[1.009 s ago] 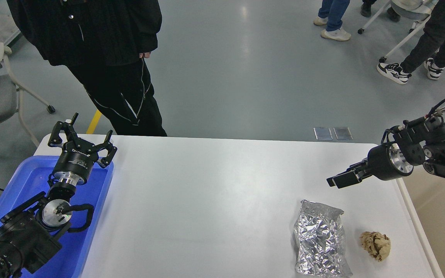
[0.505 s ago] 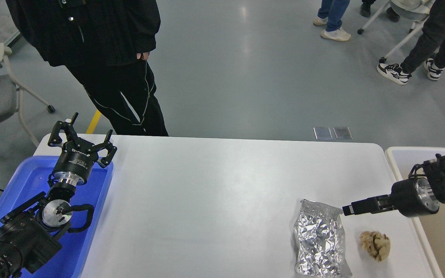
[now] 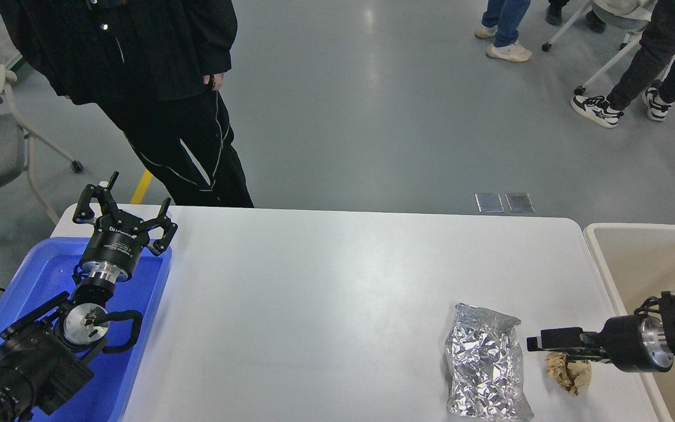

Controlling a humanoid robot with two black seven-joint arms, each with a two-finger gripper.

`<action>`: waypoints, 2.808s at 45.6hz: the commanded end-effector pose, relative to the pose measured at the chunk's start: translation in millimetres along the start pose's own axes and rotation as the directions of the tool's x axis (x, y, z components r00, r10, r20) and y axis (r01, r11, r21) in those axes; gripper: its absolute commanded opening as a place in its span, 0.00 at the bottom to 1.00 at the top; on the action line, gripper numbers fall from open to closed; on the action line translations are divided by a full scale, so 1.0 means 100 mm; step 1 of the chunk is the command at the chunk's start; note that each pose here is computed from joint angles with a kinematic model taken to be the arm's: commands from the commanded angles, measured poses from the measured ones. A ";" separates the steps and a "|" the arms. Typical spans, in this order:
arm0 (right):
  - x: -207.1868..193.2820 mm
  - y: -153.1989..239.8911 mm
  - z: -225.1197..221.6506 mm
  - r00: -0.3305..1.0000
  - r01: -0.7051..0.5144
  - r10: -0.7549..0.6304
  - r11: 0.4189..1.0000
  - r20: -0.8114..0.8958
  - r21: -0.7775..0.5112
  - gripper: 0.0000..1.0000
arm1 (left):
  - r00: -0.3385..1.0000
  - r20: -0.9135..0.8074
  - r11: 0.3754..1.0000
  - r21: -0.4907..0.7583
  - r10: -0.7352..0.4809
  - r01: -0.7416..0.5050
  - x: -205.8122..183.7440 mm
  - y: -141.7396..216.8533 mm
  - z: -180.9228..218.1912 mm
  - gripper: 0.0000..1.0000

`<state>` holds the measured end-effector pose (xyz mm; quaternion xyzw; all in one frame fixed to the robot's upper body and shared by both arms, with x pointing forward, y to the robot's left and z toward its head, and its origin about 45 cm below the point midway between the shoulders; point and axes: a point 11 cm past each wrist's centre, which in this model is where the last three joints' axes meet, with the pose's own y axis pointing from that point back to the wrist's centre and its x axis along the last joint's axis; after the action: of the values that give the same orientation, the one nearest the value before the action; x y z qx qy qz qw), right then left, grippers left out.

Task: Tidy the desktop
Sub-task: 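Lower the right gripper onto the silver foil wrapper and close it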

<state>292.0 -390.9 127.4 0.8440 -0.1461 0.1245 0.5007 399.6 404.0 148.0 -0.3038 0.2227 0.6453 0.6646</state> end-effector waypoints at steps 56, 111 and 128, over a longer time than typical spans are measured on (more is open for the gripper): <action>-0.28 -0.56 0.06 0.999 -0.027 0.026 1.000 0.034 0.011 1.00 | 1.000 0.000 1.000 0.000 0.000 0.000 0.00 0.00 0.00 1.00; -0.35 -0.62 0.12 0.996 -0.008 0.007 1.000 -0.087 -0.011 0.00 | 1.000 0.000 1.000 0.000 0.000 0.000 0.00 0.00 0.00 1.00; 0.10 -0.35 -0.08 0.990 -0.093 0.097 0.995 -0.099 0.041 0.00 | 1.000 -0.001 1.000 0.000 -0.001 0.001 0.00 0.00 0.00 1.00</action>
<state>296.4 -365.0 73.6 0.8372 -0.1410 0.1729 0.4993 399.6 403.9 148.1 -0.3039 0.2226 0.6452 0.6647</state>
